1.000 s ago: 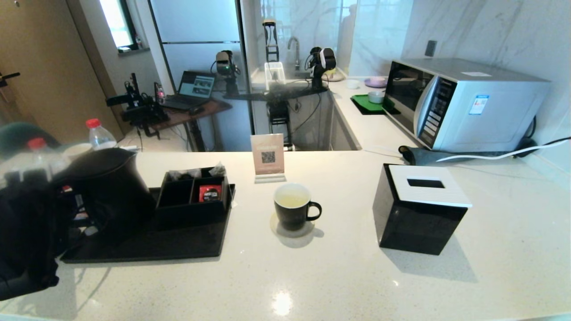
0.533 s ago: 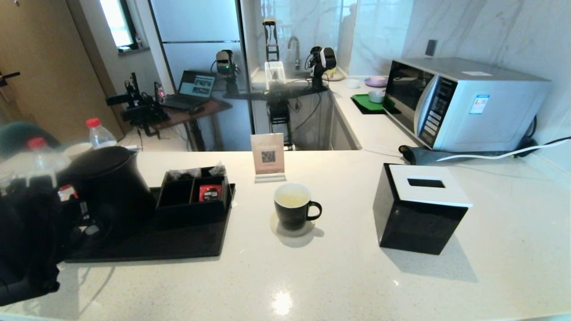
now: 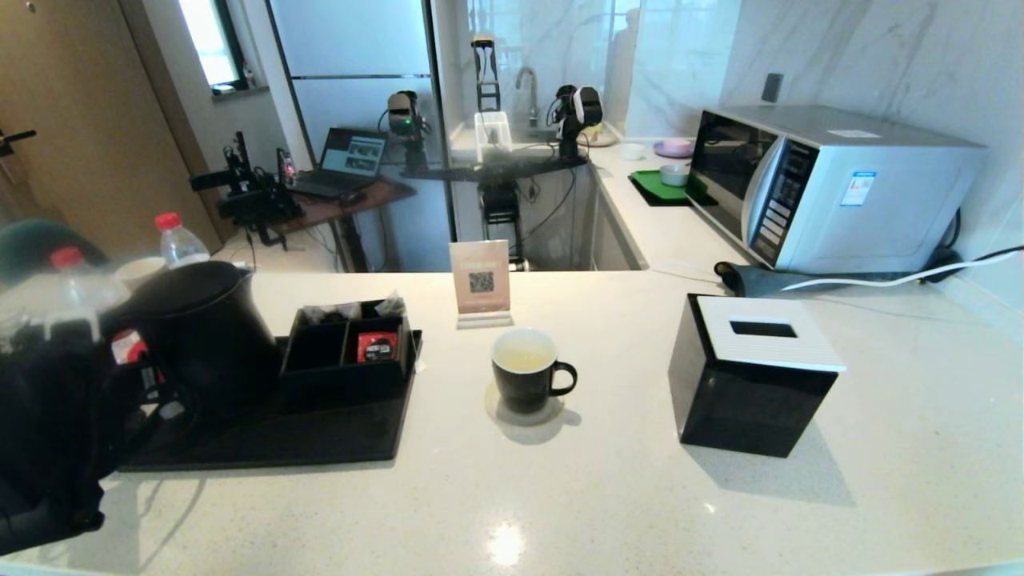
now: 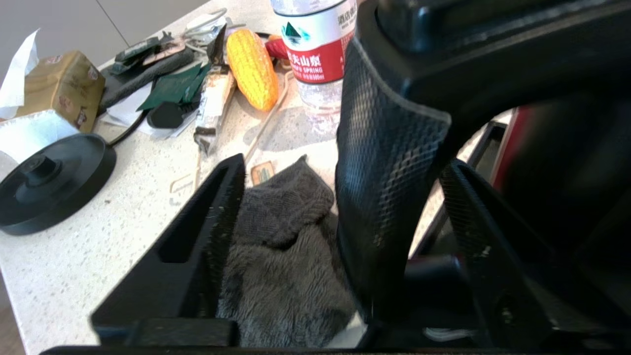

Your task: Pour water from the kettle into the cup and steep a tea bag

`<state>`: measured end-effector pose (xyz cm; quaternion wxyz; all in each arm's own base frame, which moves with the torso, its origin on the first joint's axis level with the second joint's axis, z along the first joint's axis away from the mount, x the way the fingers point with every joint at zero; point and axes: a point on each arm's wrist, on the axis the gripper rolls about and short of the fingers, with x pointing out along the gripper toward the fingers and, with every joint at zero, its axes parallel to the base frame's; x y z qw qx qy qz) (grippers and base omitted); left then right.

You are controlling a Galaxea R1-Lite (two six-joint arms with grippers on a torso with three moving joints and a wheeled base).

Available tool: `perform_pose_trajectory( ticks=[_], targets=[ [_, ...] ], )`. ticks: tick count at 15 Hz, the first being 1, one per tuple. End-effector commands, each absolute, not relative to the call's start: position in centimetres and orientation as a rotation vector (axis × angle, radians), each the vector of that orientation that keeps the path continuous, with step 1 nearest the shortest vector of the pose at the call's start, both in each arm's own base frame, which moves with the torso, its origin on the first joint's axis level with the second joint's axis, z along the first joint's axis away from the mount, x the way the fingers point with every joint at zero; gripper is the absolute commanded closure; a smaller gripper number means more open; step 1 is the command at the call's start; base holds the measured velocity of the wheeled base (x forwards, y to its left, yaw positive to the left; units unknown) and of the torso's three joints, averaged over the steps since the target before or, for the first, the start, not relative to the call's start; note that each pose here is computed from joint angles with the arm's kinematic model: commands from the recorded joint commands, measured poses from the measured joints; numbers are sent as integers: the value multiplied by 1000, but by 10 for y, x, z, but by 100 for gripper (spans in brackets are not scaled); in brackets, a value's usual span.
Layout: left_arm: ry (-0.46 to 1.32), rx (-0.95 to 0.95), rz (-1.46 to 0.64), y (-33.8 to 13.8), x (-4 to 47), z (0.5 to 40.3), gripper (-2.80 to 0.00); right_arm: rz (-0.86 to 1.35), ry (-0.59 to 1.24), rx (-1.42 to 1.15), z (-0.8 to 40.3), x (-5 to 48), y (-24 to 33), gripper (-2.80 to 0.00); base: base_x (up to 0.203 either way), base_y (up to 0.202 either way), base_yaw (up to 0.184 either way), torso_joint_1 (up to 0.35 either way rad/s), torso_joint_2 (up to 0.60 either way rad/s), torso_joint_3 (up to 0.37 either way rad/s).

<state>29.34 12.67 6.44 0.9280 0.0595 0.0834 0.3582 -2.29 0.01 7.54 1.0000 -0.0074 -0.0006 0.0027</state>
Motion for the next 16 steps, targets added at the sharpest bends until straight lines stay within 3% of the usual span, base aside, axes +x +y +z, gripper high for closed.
perform_pose_trajectory(
  ticks=[1,15,16],
  targets=[
    [127,124,733,123,288,72,-280,6,0,-15,75,-23,0,0,0,0,0,0,0,0],
    [144,126,717,96,233,95,-280,6,0,-15,75,-23,0,0,0,0,0,0,0,0],
    [148,127,716,94,227,96,0,6,0,-15,75,-23,0,0,0,0,0,0,0,0]
  ],
)
